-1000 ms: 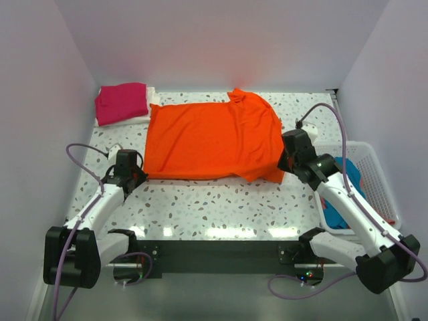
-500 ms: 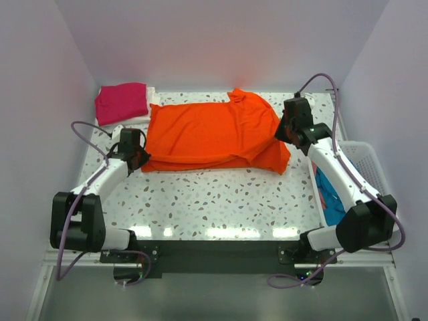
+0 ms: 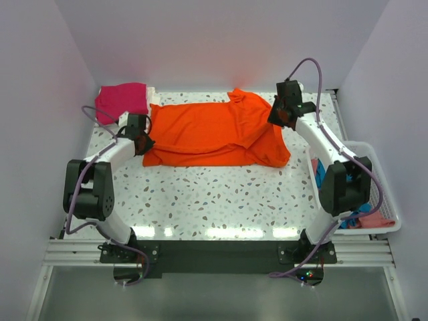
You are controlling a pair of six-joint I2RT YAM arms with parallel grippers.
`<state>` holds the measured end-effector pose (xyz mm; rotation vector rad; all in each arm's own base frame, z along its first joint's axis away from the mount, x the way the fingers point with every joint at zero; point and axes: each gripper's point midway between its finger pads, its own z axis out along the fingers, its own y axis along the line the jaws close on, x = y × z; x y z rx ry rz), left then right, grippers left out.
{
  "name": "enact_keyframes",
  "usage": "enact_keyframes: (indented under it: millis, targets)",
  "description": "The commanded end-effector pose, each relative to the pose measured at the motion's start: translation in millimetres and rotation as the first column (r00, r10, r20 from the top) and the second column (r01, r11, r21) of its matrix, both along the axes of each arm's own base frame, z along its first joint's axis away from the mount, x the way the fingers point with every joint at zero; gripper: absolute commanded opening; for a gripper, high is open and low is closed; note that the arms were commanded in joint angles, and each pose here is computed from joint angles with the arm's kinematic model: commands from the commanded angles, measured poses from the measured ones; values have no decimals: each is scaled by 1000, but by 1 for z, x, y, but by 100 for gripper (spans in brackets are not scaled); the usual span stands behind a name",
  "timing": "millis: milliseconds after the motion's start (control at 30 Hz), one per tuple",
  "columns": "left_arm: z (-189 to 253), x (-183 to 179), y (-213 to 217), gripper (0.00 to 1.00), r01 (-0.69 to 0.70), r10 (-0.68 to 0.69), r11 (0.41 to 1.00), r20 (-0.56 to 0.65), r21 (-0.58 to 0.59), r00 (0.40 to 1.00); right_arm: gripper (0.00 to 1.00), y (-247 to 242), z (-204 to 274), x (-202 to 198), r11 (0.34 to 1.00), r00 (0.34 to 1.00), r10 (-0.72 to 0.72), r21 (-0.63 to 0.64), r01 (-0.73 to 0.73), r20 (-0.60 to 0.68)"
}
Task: Fold and stack the t-shirts
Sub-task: Fold the tshirt
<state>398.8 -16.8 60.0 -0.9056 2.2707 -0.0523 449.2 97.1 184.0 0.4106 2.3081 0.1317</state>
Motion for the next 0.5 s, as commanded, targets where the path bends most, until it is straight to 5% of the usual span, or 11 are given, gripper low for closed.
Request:
enact_keyframes:
  millis: [0,300,467]
  targets:
    - [18,30,6,7,-24,23,1000,74,17,997,0,-4,21,20,1000,998,7,14,-8,64]
    - [16,56,11,16,-31,28,998,49,58,998,0,-7,-5,61,999,1000,19,36,-19,20]
    - [13,61,13,36,-34,32,997,31,66,999,0,-1,-33,85,996,998,65,58,-64,-24]
